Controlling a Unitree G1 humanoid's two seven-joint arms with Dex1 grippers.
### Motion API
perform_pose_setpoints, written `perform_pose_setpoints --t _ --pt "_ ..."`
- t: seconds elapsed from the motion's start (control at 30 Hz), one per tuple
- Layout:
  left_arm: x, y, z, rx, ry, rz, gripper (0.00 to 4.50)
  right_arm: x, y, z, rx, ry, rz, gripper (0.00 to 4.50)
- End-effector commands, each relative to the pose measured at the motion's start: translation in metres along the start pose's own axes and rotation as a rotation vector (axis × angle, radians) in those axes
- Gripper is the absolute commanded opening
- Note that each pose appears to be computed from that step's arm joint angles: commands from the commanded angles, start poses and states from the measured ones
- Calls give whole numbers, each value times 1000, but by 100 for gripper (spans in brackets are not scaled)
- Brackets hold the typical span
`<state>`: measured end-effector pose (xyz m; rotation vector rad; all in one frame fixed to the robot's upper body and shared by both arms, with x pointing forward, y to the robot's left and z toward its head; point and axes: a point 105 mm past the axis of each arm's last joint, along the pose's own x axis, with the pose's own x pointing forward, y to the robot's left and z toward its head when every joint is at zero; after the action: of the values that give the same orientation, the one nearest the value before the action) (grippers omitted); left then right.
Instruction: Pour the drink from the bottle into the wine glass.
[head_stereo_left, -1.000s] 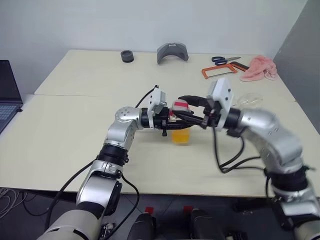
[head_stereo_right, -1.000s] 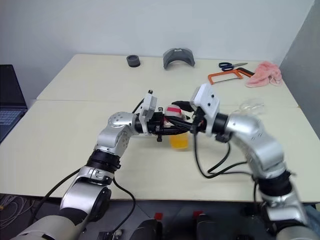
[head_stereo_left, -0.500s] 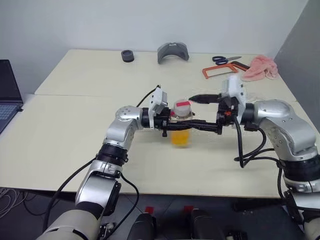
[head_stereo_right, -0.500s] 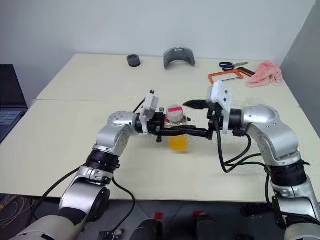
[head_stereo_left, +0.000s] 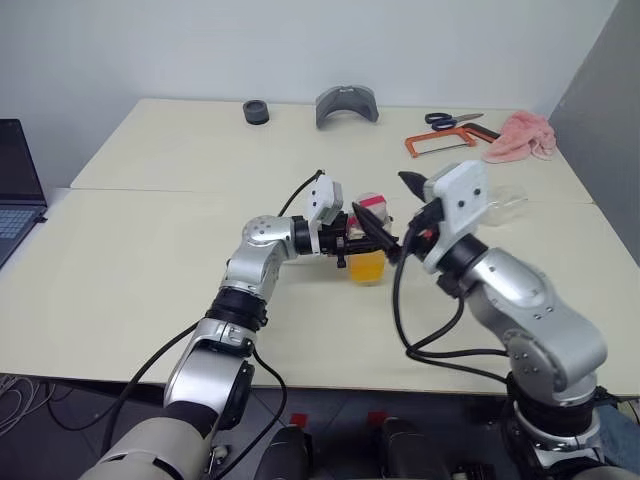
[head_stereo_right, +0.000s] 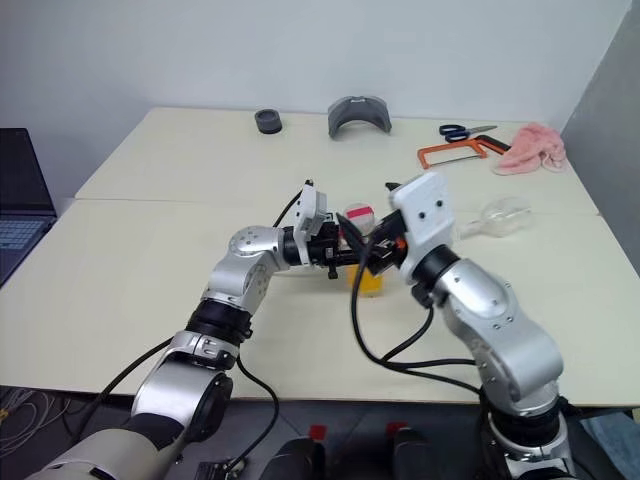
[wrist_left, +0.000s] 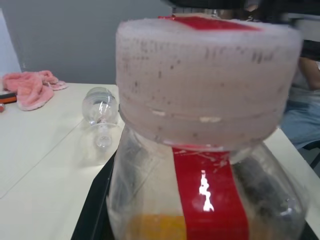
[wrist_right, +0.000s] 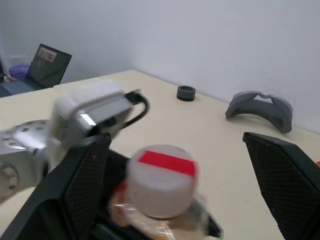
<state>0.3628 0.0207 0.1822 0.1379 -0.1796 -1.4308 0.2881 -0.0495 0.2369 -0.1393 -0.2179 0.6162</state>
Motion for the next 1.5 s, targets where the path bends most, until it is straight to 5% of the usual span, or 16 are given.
perform_pose_setpoints --t 0.03,0.33,0.73,0.87,1.0,1.1,1.3,1.5 --pt "7 6 17 76 -26 10 169 1 0 7 -10 -27 -55 450" --pt "11 6 14 69 -34 4 169 8 -17 0 -29 -26 -214 450" --pt "7 7 12 65 -30 19 169 10 -14 -1 46 -61 -218 450" --pt "6 6 11 64 -29 20 169 11 -13 -2 44 -60 -206 359" --pt "6 6 11 62 -26 15 169 11 -10 -2 27 -69 -174 204" --pt "5 4 9 55 -17 2 169 11 -8 0 1 -91 -141 186" --pt "1 -4 9 32 3 -84 169 8 -4 6 -92 -145 169 186" --pt "-12 -13 17 -8 27 -212 167 -6 -3 6 -48 -15 666 186"
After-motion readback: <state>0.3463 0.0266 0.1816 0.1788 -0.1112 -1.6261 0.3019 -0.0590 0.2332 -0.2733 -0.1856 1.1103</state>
